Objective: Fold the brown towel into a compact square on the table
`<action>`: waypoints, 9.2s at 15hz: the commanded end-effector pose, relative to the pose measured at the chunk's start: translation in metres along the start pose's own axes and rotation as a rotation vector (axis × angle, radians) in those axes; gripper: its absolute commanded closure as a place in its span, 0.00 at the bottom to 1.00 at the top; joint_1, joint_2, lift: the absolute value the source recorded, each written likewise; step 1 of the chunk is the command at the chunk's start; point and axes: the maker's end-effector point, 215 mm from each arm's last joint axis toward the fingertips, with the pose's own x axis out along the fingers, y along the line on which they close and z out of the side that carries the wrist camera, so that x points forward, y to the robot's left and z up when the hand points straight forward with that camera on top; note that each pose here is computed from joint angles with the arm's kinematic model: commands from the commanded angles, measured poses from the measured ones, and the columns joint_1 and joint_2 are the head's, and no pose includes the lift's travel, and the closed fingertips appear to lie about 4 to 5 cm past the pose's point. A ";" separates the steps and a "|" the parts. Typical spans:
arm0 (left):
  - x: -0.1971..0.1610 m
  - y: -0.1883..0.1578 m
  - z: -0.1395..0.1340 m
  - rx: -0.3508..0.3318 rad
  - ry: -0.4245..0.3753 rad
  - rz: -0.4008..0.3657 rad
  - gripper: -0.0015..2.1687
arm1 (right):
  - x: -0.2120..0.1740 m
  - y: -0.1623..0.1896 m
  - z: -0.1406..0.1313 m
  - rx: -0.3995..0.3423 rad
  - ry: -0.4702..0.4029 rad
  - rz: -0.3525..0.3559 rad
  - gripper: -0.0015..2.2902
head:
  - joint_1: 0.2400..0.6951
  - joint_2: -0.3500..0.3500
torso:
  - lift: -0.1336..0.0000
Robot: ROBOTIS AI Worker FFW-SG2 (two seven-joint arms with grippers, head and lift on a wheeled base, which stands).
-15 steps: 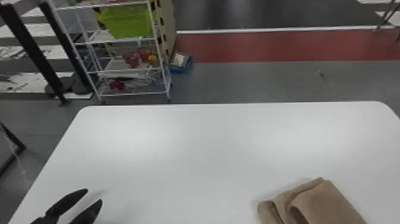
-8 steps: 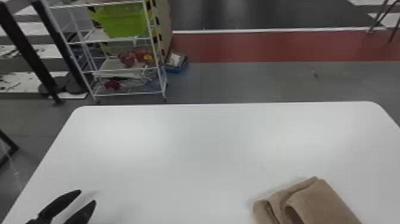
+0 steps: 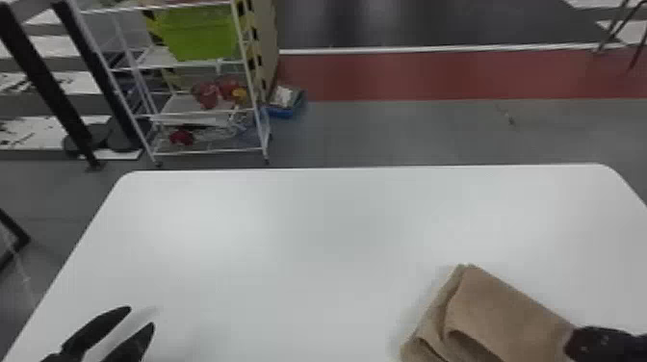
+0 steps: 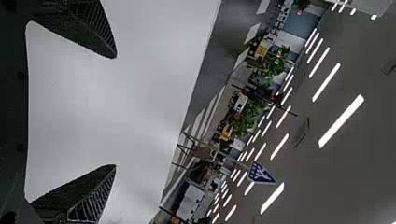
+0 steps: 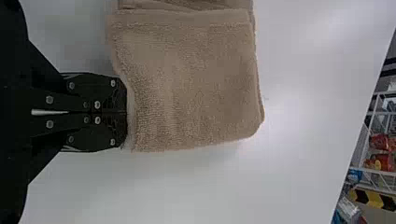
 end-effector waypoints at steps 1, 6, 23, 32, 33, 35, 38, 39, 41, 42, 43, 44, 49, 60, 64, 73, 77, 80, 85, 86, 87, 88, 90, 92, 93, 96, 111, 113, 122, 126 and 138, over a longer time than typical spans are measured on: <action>-0.002 0.002 -0.001 -0.005 -0.002 0.006 0.02 | 0.026 -0.012 0.041 0.025 -0.043 -0.004 0.97 | 1.00 0.63 | 0.09; 0.000 0.000 0.001 -0.003 -0.006 -0.002 0.02 | 0.067 0.009 0.098 0.020 -0.084 0.058 0.97 | 1.00 0.74 | 0.09; -0.002 -0.004 0.003 -0.001 -0.009 -0.015 0.02 | 0.021 0.105 0.078 -0.797 0.075 -0.017 0.03 | 1.00 0.86 | 0.09; -0.009 -0.002 0.004 -0.003 -0.016 -0.012 0.02 | 0.066 0.123 0.075 -0.863 0.154 0.033 0.07 | 1.00 1.00 | 0.09; -0.009 -0.001 0.003 -0.005 -0.017 -0.010 0.02 | 0.070 0.125 0.076 -0.865 0.157 0.036 0.08 | 1.00 1.00 | 0.09; -0.012 0.001 0.004 -0.006 -0.020 -0.004 0.02 | 0.073 0.125 0.074 -0.846 0.166 0.036 0.10 | 1.00 1.00 | 0.09; -0.012 0.001 0.004 -0.006 -0.020 -0.004 0.02 | 0.076 0.125 0.076 -0.795 0.158 0.039 0.23 | 1.00 1.00 | 0.09; -0.012 0.000 0.004 -0.007 -0.019 -0.007 0.02 | 0.076 0.125 0.079 -0.790 0.154 0.038 0.31 | 1.00 1.00 | 0.09; -0.011 -0.001 0.004 -0.007 -0.019 -0.012 0.02 | 0.076 0.126 0.082 -0.773 0.139 0.046 0.37 | 1.00 1.00 | 0.09; -0.010 -0.003 0.004 -0.006 -0.019 -0.017 0.02 | 0.076 0.126 0.083 -0.768 0.133 0.049 0.41 | 1.00 1.00 | 0.09; -0.010 -0.004 0.005 -0.003 -0.019 -0.022 0.02 | 0.076 0.126 0.086 -0.765 0.129 0.047 0.54 | 1.00 1.00 | 0.09; -0.008 -0.006 0.005 -0.003 -0.019 -0.029 0.02 | 0.077 0.121 0.086 -0.739 0.131 0.043 0.64 | 1.00 1.00 | 0.09; 0.013 -0.030 0.001 0.015 0.007 -0.109 0.02 | 0.072 0.113 0.113 -0.686 0.050 0.033 0.92 | 1.00 1.00 | 0.09; 0.110 -0.063 -0.038 0.070 0.124 -0.127 0.02 | 0.005 0.042 0.202 -0.476 -0.197 -0.098 0.92 | 1.00 0.73 | 0.09; 0.132 -0.076 -0.053 0.130 0.151 -0.126 0.02 | -0.005 0.037 0.215 -0.446 -0.248 -0.096 0.92 | 1.00 0.64 | 0.09; 0.189 -0.155 -0.071 0.194 0.165 -0.247 0.02 | -0.010 0.040 0.232 -0.424 -0.289 -0.094 0.92 | 1.00 0.49 | 0.09; 0.226 -0.195 -0.063 0.218 0.138 -0.285 0.02 | -0.011 0.046 0.239 -0.407 -0.303 -0.083 0.92 | 1.00 0.40 | 0.09; 0.249 -0.206 -0.058 0.248 0.128 -0.270 0.02 | -0.008 0.059 0.244 -0.414 -0.310 -0.061 0.92 | 1.00 0.35 | 0.09; 0.255 -0.209 -0.077 0.239 0.164 -0.283 0.02 | -0.012 0.058 0.257 -0.427 -0.330 -0.069 0.92 | 1.00 0.33 | 0.09; 0.256 -0.208 -0.078 0.243 0.167 -0.282 0.02 | -0.013 0.058 0.257 -0.428 -0.331 -0.069 0.92 | 1.00 0.33 | 0.09; 0.258 -0.204 -0.079 0.246 0.172 -0.274 0.02 | -0.013 0.058 0.257 -0.427 -0.332 -0.069 0.92 | 1.00 0.33 | 0.09; 0.261 -0.201 -0.079 0.247 0.174 -0.269 0.02 | -0.013 0.058 0.257 -0.423 -0.332 -0.070 0.92 | 1.00 0.33 | 0.09; 0.266 -0.195 -0.078 0.253 0.172 -0.257 0.02 | -0.011 0.058 0.251 -0.415 -0.325 -0.067 0.92 | 1.00 0.33 | 0.09; 0.267 -0.188 -0.074 0.269 0.163 -0.242 0.02 | -0.014 0.063 0.249 -0.417 -0.330 -0.063 0.92 | 1.00 0.34 | 0.09; 0.269 -0.185 -0.074 0.270 0.163 -0.239 0.02 | -0.019 0.070 0.249 -0.421 -0.349 -0.052 0.92 | 1.00 0.34 | 0.09; 0.270 -0.184 -0.080 0.266 0.169 -0.240 0.02 | -0.012 0.094 0.228 -0.443 -0.314 -0.015 0.92 | 1.00 0.35 | 0.09; 0.271 -0.185 -0.094 0.263 0.198 -0.252 0.02 | -0.021 0.102 0.222 -0.468 -0.313 -0.022 0.92 | 1.00 0.34 | 0.09; 0.270 -0.180 -0.093 0.265 0.196 -0.240 0.02 | -0.025 0.106 0.221 -0.471 -0.317 -0.022 0.92 | 1.00 0.34 | 0.09; 0.256 -0.169 -0.088 0.271 0.166 -0.230 0.02 | -0.008 0.140 0.152 -0.538 -0.181 0.058 0.92 | 1.00 0.37 | 0.09; 0.252 -0.170 -0.092 0.268 0.168 -0.233 0.02 | 0.004 0.149 0.131 -0.569 -0.116 0.078 0.92 | 1.00 0.37 | 0.09; 0.252 -0.180 -0.094 0.274 0.175 -0.266 0.02 | 0.028 0.151 0.132 -0.668 -0.069 0.070 0.92 | 1.00 0.38 | 0.09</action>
